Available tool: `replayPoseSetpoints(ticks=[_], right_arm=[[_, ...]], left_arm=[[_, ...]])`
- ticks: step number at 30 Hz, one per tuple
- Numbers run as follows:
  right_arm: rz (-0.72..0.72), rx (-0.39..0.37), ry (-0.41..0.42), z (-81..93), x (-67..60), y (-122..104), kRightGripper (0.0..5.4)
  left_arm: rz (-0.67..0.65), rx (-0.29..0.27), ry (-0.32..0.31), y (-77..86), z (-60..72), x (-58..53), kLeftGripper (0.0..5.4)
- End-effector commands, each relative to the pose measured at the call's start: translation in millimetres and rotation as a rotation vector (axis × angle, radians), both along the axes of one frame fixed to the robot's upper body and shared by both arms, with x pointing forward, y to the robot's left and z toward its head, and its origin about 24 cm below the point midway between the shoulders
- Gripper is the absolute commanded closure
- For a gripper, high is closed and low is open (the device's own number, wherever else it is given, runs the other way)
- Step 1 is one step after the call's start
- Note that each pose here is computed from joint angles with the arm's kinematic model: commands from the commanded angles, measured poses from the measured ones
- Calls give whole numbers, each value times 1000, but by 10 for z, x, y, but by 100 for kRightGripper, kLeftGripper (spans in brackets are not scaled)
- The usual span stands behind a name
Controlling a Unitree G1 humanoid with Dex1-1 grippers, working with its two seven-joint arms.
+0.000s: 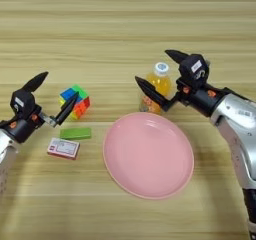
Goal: Move the objects on the table
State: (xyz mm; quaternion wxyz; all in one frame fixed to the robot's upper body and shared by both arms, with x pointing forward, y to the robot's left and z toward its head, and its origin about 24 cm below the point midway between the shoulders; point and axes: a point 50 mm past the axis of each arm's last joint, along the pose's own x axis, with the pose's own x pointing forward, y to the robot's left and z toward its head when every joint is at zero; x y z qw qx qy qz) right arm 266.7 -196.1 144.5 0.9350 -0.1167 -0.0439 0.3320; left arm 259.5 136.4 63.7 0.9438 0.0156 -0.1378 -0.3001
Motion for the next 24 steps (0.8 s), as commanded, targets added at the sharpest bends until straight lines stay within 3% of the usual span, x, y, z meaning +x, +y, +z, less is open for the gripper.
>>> replayPoseSetpoints(ticks=[1,8,13,17,24], right_arm=[[-54,-9,39,-112,64,-6,0],[-160,-7,62,-230,182,-94,0],[-153,-6,127,-345,198,-84,0],[-135,46,210,-437,209,-68,0],[-130,148,289,-474,271,-71,73]], left_arm=[[1,15,-15,11,18,21,1],[0,12,-14,16,14,14,1],[-2,12,-14,15,12,14,1],[-4,11,-16,11,14,14,1],[-5,9,-17,8,13,18,0]])
